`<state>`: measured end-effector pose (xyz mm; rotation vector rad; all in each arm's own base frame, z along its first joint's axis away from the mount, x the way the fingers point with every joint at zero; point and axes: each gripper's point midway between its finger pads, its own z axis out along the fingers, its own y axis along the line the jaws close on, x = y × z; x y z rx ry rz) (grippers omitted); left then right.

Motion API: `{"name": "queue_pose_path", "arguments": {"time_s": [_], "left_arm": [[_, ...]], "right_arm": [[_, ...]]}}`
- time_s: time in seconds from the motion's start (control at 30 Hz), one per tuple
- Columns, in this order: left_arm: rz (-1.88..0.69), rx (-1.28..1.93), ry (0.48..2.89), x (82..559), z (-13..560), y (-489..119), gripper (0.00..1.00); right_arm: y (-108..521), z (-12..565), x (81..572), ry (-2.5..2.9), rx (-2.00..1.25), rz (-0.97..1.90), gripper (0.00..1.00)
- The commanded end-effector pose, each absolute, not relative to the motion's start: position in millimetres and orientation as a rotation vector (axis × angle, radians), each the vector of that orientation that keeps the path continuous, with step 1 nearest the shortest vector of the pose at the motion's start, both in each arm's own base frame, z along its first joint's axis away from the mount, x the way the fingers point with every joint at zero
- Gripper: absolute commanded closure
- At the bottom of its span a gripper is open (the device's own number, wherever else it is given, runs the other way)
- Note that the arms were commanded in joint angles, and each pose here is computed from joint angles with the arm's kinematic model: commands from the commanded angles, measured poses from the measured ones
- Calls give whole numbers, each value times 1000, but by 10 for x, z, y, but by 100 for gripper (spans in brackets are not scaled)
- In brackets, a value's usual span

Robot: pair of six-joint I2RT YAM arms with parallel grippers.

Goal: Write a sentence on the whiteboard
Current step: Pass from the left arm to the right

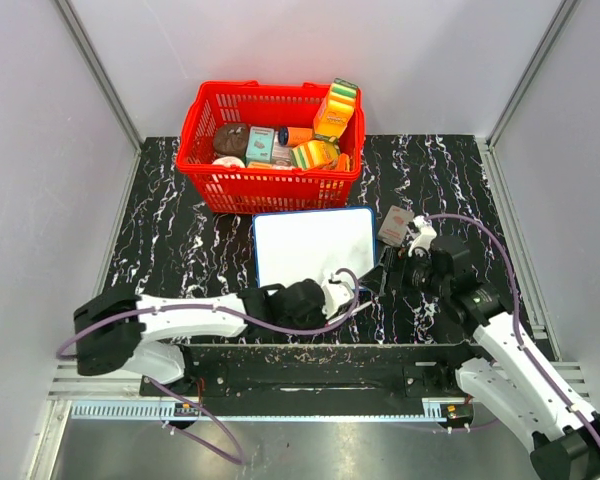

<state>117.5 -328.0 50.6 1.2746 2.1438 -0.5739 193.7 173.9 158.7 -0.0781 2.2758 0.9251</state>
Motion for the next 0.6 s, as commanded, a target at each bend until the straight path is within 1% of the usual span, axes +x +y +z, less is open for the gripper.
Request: {"name": "queue_pose_path", "arguments": {"time_s": [0.0, 0.1, 0.23, 0.37, 0.43, 0.47, 0.5, 0.57], "left_arm": [[-679, 1348, 2108, 972, 961, -3192, 100], [-728, 1365, 2103, 860, 1206, -3089, 100], [-743, 1369, 2099, 777, 1467, -2912, 100], [-775, 1387, 2088, 675, 1675, -2762, 100], [-787, 1379, 2069, 671, 1782, -2751, 100], [-792, 1383, 2057, 656, 1829, -2717, 100], [-801, 1379, 2044, 655, 1898, -2719, 100], [-801, 1384, 2039, 643, 1941, -2680, 100]], "right_arm": [[1962, 2047, 1855, 2086, -275, 1108, 6], [2079, 2103, 1783, 2035, -337, 1213, 5], [2208, 2202, 1706, 1977, -442, 1266, 4], [2453, 2321, 1515, 1923, -630, 1291, 4], [2617, 2282, 1361, 1934, -729, 1336, 5], [2692, 2283, 1342, 1928, -759, 1364, 6], [2762, 2318, 1198, 1905, -829, 1433, 7], [2825, 2343, 1113, 1870, -862, 1494, 8]]}}
